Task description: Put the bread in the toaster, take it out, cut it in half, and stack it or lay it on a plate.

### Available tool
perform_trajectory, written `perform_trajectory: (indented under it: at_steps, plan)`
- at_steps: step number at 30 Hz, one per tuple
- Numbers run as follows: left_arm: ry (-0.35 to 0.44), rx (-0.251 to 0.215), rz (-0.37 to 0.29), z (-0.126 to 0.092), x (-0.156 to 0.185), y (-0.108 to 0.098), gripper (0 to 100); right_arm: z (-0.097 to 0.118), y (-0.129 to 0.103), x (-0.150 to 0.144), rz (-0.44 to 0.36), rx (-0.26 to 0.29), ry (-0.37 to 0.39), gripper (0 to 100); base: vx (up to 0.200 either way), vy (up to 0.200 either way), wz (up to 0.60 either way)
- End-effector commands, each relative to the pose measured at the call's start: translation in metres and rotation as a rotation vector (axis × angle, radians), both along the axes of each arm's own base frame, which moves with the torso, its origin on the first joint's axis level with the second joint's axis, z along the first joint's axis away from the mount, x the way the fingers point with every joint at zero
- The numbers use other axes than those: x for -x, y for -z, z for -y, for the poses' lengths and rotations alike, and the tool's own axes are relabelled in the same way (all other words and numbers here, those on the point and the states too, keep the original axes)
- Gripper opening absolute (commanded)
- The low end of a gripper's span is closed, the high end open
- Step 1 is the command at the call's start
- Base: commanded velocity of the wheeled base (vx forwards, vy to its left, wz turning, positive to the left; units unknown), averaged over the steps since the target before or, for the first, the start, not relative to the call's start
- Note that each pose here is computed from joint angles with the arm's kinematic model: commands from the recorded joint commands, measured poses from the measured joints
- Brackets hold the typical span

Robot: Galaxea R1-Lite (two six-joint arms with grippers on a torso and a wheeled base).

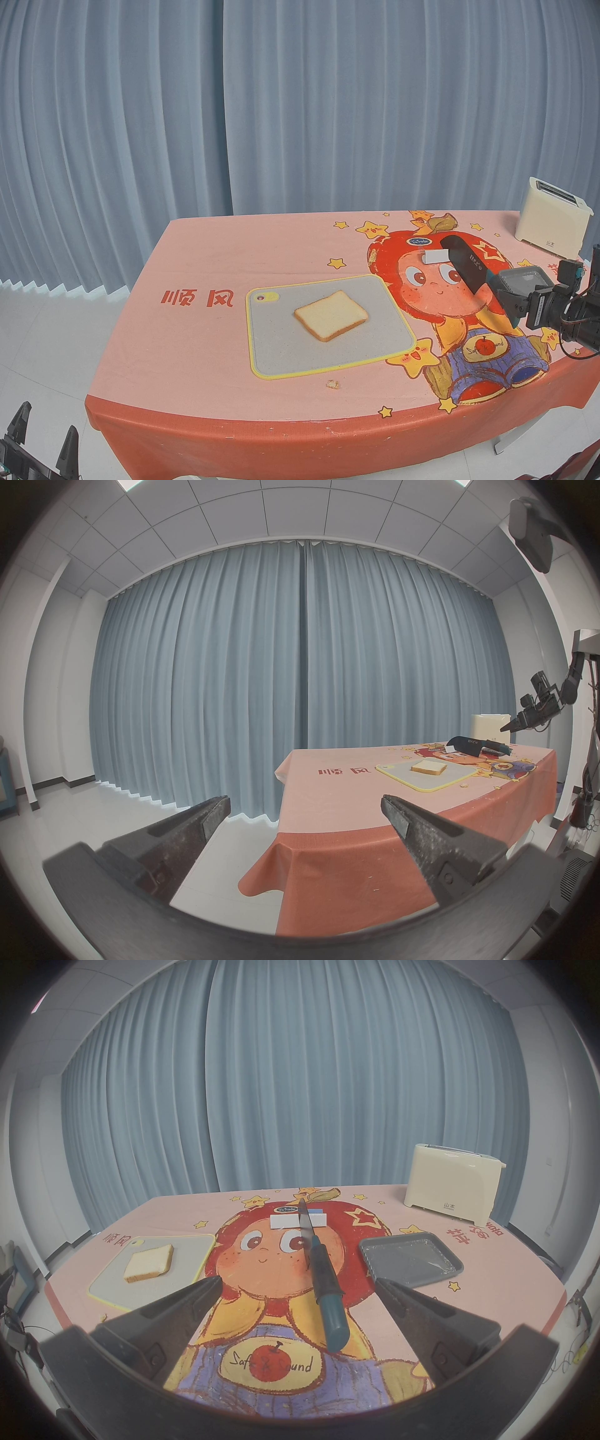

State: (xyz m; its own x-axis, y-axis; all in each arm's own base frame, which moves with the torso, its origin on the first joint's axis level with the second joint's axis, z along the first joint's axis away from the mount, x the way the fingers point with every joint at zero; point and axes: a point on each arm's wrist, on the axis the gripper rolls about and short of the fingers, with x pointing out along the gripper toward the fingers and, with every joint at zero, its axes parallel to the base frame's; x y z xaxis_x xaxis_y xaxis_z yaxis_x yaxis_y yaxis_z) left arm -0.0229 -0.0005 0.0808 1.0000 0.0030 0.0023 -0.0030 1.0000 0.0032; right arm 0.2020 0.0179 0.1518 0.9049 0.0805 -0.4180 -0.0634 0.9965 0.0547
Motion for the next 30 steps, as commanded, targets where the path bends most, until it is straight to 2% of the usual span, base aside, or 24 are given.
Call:
perform_trajectory:
  at_steps: [1, 17, 30]
  plan:
    - [-0.002, 0.002, -0.001, 0.0, 0.0, 0.005, 100, 0.0, 0.0, 0.002, 0.003, 0.0, 0.0, 100, 0.0, -0.2, 0.0]
    - [-0.003, 0.002, -0.001, 0.0, 0.0, 0.005, 100, -0.004, -0.006, -0.004, 0.024, 0.009, -0.014, 100, 0.0, -0.2, 0.0]
    - [-0.002, 0.002, -0.001, 0.0, 0.0, 0.005, 100, -0.008, -0.006, -0.018, 0.017, 0.016, -0.024, 100, 0.0, 0.0, 0.0]
